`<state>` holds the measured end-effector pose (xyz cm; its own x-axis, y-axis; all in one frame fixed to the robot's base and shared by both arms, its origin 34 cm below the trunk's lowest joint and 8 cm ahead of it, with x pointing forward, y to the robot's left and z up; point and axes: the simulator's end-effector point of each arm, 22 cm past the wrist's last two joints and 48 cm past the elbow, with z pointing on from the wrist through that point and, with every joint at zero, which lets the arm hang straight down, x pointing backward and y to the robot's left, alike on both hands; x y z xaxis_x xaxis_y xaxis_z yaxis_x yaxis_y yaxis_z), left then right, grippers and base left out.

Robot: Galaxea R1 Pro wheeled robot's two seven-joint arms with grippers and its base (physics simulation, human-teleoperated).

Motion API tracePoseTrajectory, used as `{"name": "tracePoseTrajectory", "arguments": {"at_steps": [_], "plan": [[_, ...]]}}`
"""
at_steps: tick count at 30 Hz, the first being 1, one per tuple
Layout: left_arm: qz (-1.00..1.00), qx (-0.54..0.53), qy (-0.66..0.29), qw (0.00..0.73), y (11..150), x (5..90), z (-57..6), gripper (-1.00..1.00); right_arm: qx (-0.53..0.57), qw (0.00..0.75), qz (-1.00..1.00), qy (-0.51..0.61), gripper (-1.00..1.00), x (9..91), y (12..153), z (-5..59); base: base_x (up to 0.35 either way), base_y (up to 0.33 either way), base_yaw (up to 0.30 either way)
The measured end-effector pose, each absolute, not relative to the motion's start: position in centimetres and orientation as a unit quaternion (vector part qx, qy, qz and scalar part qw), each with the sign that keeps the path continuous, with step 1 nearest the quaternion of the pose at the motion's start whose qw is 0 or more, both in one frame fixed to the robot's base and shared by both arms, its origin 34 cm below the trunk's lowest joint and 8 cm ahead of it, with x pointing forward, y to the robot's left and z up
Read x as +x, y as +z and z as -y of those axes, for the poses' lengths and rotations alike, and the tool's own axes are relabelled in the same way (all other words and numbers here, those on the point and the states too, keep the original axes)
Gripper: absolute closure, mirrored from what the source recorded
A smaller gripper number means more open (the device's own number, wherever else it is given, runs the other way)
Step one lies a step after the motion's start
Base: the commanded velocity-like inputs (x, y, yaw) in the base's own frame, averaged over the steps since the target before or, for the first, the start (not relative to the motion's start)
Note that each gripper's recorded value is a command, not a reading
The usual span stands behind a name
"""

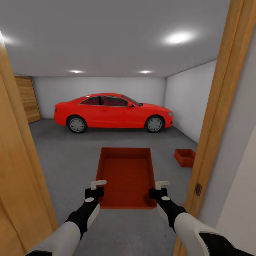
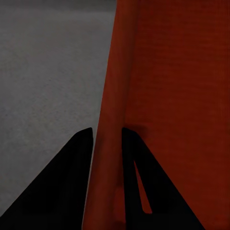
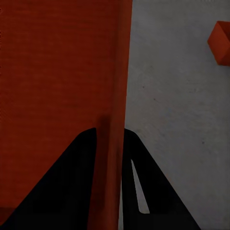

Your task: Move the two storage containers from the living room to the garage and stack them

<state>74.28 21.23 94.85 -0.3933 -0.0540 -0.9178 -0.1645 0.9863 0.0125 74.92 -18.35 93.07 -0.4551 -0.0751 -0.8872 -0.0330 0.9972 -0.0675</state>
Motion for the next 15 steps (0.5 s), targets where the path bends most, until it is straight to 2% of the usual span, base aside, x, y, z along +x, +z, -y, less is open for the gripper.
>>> {"name": "tracePoseTrajectory", "arguments": {"at_steps": [5, 15], "plan": [[-0.833, -0.067, 0.048, 0.546, 94.78, 74.22, -21.14, 1.00, -0.033, 0.521, -0.853, -0.021, 1.00, 74.90, 93.05, 18.43, 0.077, 0.000, 0.000], [-0.833, -0.067, 0.048, 0.547, 94.79, 74.19, -21.18, 1.00, -0.032, 0.521, -0.853, -0.021, 1.00, 74.86, 93.08, 18.39, 0.295, 0.000, 0.000]]}}
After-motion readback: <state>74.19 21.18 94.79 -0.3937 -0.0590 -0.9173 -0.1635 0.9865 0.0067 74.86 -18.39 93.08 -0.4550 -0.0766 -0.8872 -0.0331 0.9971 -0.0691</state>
